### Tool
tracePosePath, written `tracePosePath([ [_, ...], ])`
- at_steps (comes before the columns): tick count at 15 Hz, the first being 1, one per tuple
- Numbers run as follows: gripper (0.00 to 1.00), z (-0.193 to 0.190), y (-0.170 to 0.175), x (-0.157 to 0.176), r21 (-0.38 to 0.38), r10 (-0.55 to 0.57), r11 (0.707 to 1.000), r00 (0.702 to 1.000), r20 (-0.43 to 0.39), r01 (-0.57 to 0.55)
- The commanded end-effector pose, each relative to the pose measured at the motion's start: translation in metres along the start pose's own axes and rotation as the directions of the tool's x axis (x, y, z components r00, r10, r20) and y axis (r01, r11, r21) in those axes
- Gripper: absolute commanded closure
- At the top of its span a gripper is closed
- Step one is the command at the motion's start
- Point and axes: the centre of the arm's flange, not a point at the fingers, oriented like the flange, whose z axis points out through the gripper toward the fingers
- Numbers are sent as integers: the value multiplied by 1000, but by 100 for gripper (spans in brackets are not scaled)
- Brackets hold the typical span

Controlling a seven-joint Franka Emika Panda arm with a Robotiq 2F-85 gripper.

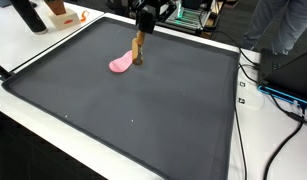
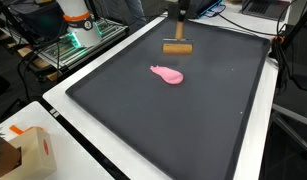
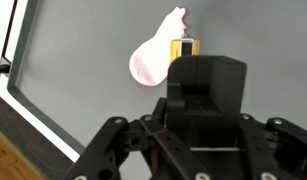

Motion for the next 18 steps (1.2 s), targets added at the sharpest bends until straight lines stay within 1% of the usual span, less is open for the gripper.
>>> tracePosePath([
  [1, 76, -5, 31, -4, 53, -4, 999, 1000, -19, 5],
  [5, 76, -15, 61, -10, 113, -26, 993, 999, -46, 31],
  [7, 76, -21, 75, -13, 120, -48, 991, 996, -70, 56],
  [10, 76, -32, 92, -18, 108, -119, 986, 987, -108, 130],
  [12, 76, -41, 100, -21, 91, -181, 977, 975, -128, 193],
  [15, 76, -53, 106, -25, 49, -286, 954, 947, -148, 295],
  [18, 76, -66, 109, -28, 47, -349, 932, 925, -152, 360],
])
